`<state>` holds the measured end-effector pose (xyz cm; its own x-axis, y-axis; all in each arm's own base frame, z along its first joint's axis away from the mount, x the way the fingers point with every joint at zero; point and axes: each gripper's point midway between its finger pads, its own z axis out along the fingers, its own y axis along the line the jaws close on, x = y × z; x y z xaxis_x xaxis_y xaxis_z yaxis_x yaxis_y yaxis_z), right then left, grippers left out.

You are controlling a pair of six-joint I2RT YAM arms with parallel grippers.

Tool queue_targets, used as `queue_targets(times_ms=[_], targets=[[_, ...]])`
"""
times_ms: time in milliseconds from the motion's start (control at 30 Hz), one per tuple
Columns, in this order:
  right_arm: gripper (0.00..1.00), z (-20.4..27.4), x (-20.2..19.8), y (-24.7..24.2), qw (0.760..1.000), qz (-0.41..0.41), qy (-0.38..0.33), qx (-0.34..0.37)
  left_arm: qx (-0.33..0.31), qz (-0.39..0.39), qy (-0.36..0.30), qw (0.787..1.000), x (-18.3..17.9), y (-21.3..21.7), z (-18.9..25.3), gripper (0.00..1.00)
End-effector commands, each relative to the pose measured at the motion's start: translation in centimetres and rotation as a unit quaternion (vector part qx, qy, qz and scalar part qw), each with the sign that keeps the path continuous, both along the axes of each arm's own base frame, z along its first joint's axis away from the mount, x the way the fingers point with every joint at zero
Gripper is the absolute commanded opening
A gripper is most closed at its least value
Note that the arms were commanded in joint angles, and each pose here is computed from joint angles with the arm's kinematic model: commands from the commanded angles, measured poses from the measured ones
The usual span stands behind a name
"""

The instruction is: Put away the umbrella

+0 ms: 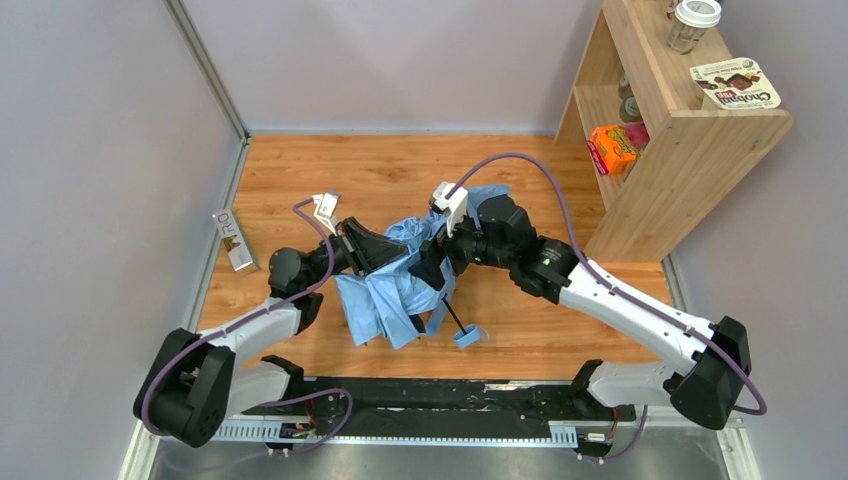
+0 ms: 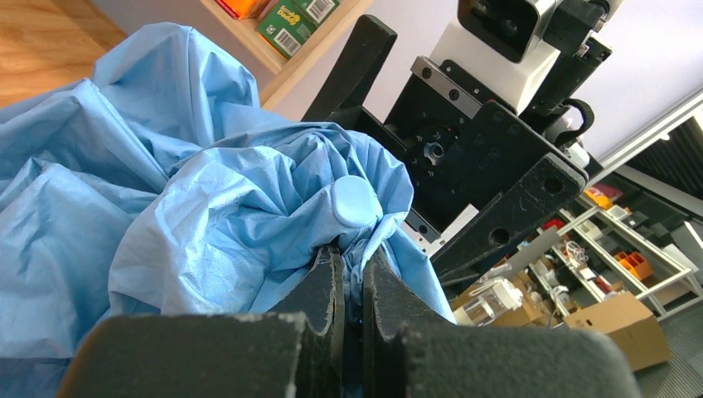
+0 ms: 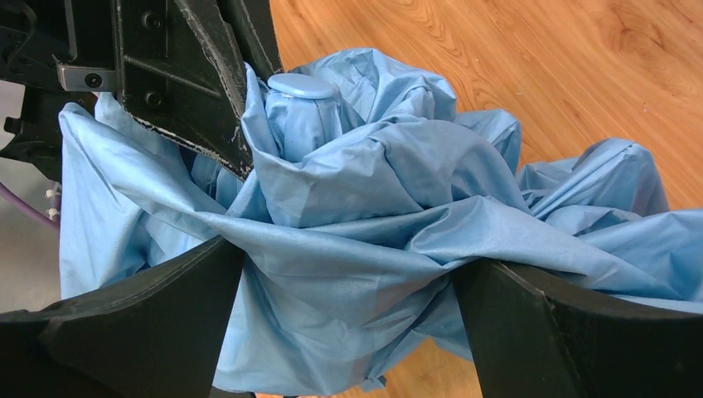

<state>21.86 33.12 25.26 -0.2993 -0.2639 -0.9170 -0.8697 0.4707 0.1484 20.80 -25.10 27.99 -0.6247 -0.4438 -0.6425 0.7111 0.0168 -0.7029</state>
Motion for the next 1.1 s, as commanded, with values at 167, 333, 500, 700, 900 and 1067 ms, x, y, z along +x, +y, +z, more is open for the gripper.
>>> queue_targets(times_ms=[167,333,500,700,900,1067], targets=[[1.00,0.9,0.0,3.5,0.997,0.044,-0.006,0.064,-0.062,-0.075,-0.152,0.984,-5.3,-0.3,7.6,0.00],[1.00,-1.1,-1.3,5.2,0.992,0.083,0.057,0.076,-0.071,-0.088,-0.178,0.978,-6.5,-0.4,9.0,0.00],[0.97,-2.8,-2.1,5.1,0.990,0.095,0.076,0.065,-0.075,-0.091,-0.186,0.975,-6.9,-0.3,9.6,0.00],[1.00,-2.8,-2.4,5.1,0.989,0.105,0.065,0.087,-0.081,-0.105,-0.205,0.970,-7.7,-0.7,10.8,0.00],[0.98,-3.0,-2.3,4.5,0.986,0.117,0.085,0.084,-0.082,-0.118,-0.216,0.966,-8.6,-0.6,11.2,0.00],[0.74,-2.0,-5.0,5.6,0.968,0.183,0.113,0.126,-0.084,-0.122,-0.220,0.964,-8.7,-0.7,11.6,0.00]])
